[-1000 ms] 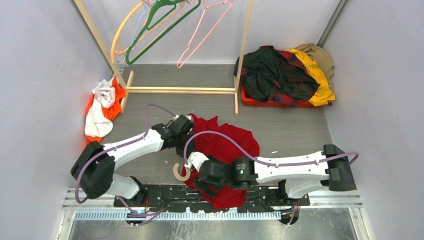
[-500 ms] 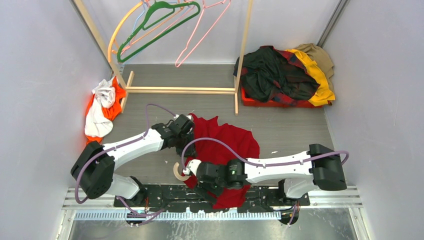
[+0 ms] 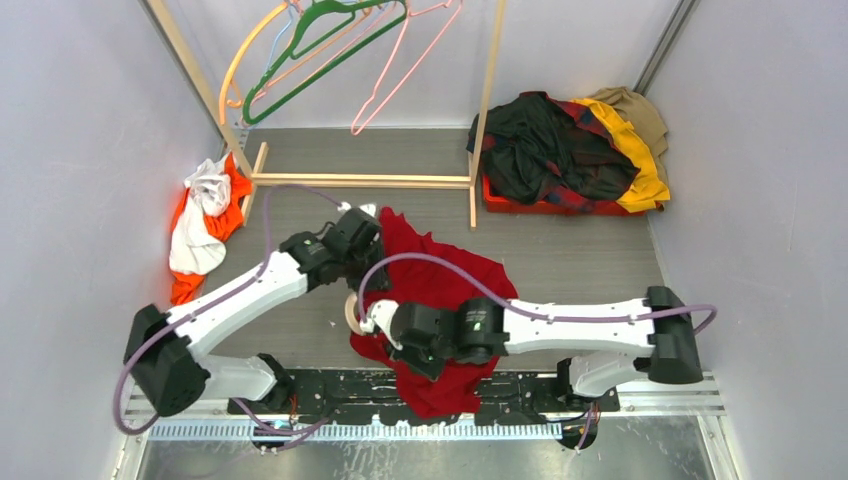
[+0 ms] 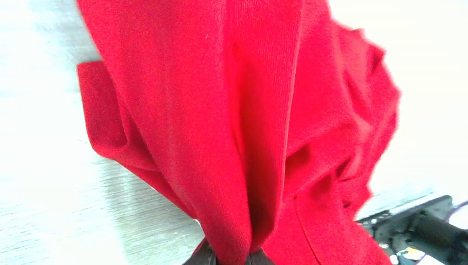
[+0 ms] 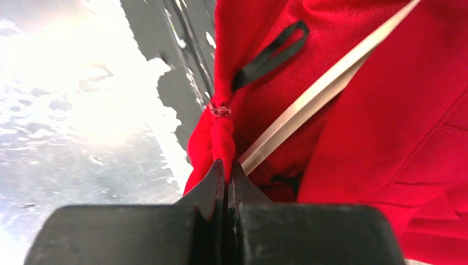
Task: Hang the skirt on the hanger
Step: Hang the skirt on the hanger.
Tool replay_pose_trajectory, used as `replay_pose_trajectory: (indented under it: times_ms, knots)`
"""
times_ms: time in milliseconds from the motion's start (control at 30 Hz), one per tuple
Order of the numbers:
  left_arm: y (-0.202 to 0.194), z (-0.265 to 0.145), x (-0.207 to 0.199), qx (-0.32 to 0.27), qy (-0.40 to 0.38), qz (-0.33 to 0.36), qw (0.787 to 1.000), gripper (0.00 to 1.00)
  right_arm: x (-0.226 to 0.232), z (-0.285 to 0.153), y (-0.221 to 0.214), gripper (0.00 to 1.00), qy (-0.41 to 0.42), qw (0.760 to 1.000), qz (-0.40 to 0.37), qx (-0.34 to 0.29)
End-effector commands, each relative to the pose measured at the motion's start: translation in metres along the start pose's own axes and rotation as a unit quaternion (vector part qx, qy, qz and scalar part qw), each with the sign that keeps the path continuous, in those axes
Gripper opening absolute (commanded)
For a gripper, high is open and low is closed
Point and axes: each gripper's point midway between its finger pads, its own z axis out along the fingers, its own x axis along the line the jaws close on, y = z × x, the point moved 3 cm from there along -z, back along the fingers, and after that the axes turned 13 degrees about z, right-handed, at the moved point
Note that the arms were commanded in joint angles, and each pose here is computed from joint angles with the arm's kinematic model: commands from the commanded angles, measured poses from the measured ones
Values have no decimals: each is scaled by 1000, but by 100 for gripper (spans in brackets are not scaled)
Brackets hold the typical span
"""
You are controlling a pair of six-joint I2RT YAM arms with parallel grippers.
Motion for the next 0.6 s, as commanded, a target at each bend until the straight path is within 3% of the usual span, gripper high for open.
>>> replay_pose_trajectory:
  times_ms: [0,167,333,567]
  knots:
    - [48,-68,-1,-125,26,36,991,0,20,-81,62,1,66,992,-16,-106]
    - [78,-113,-11,-198,18,46,979,0,33,-124,93,1,138,983,-14,-122]
    - [87,-131,-14,-230,12,55,972,0,37,-161,123,1,212,966,7,-147]
    - [78,-131,-16,-231,-10,61,971,0,-28,-142,168,1,258,936,176,-162]
